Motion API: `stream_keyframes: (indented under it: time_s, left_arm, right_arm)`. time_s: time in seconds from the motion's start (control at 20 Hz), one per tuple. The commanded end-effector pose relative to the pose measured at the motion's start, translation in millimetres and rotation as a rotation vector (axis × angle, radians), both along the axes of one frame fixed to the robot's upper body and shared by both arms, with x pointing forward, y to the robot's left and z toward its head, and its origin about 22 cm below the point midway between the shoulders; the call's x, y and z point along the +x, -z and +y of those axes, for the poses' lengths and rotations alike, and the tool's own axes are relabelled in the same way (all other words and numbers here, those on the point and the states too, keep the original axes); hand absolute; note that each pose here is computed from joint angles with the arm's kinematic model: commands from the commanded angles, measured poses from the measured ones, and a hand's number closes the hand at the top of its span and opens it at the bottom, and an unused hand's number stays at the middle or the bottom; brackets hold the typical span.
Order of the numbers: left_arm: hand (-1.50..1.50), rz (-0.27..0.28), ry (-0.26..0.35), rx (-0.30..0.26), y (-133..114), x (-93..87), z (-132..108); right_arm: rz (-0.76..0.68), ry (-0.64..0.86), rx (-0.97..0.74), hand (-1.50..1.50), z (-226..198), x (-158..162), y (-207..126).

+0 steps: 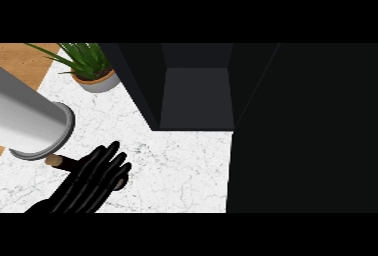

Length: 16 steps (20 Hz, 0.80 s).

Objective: Pick up the wine, place it into the cabinet and close the cabinet

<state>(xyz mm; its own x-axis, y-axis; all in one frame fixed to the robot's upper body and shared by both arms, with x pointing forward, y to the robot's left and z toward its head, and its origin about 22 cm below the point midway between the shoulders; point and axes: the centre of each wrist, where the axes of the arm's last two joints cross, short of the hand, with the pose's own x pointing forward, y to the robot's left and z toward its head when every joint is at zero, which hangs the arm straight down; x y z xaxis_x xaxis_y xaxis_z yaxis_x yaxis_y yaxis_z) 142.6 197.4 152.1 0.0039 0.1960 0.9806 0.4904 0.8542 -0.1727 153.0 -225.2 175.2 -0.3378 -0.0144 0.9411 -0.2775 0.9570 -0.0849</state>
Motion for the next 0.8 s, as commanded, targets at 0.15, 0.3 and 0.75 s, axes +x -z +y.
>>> stream_keyframes:
  time_s: [0.15,0.3,0.75]
  left_arm:
    - [-1.5,-0.139,-0.028,-0.053,-39.3,-23.3,19.1]
    - [-1.5,-0.17,-0.043,-0.02,-44.2,-20.2,22.7]
    - [-1.5,-0.146,-0.116,0.008,-37.5,5.3,58.6]
  right_arm:
    - [-0.023,-0.01,0.029,-1.5,-0.6,-25.6,-25.4]
    - [-0.028,0.001,0.025,-1.5,5.6,-13.8,-26.6]
    - [-0.032,-0.004,0.019,-1.5,1.2,-25.0,-26.2]
